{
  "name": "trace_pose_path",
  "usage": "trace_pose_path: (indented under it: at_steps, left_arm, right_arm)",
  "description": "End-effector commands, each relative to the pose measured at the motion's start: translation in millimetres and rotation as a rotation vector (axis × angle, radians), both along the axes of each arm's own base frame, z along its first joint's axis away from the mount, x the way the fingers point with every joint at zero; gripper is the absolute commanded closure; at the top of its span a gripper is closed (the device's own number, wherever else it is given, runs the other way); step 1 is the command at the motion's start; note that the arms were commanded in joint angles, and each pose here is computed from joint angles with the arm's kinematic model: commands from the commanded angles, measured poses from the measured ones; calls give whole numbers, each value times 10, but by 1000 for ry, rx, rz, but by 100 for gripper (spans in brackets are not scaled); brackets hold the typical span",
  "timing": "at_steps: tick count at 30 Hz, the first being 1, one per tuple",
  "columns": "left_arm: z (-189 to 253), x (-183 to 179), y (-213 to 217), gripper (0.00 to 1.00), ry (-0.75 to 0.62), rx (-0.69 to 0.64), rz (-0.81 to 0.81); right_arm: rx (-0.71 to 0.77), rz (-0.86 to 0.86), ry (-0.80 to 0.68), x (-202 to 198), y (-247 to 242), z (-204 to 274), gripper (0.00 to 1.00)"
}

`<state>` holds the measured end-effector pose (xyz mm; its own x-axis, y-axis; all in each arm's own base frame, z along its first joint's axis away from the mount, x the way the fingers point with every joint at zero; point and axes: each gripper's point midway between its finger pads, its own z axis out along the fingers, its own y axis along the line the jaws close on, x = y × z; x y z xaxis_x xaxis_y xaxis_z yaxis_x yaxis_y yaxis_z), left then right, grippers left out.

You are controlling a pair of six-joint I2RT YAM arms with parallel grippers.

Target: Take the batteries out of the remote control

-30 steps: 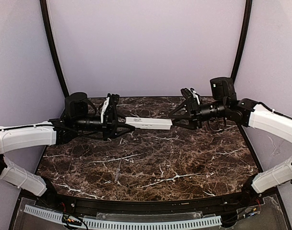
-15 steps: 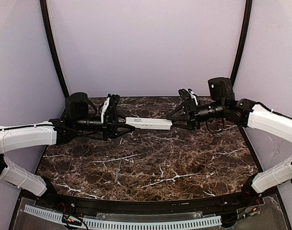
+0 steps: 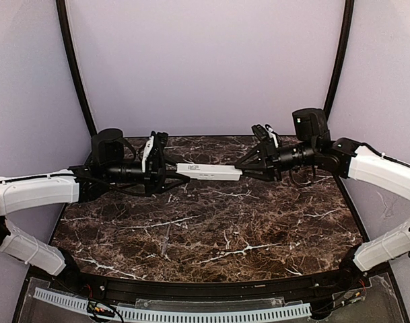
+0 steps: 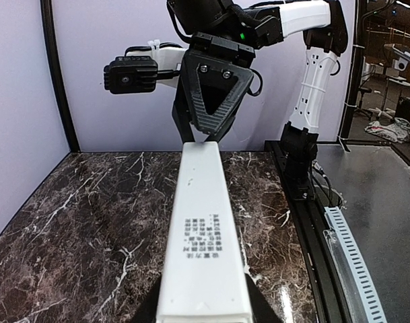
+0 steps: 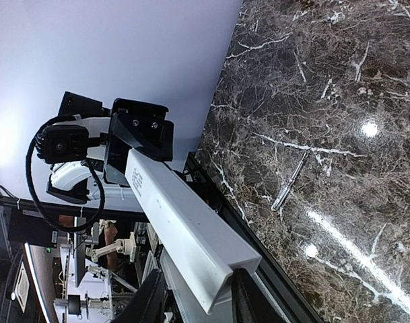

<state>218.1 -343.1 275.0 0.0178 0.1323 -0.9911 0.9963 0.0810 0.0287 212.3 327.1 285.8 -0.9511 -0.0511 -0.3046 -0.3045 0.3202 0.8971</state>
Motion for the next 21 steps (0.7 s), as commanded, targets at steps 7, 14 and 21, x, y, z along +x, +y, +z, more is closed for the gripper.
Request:
trace_pose_path:
  at_steps: [7,14,21]
  left_arm:
    - [8,39,-37,100,-29,17,15]
    - [-15,44,-40,100,-28,23,17]
    - [-28,53,-45,100,-29,30,20]
  right_arm:
    - [59,35,-68,-82,49,283,77]
    - [53,37,-65,-82,62,267,91]
    - [47,40,-64,-77,73,258,100]
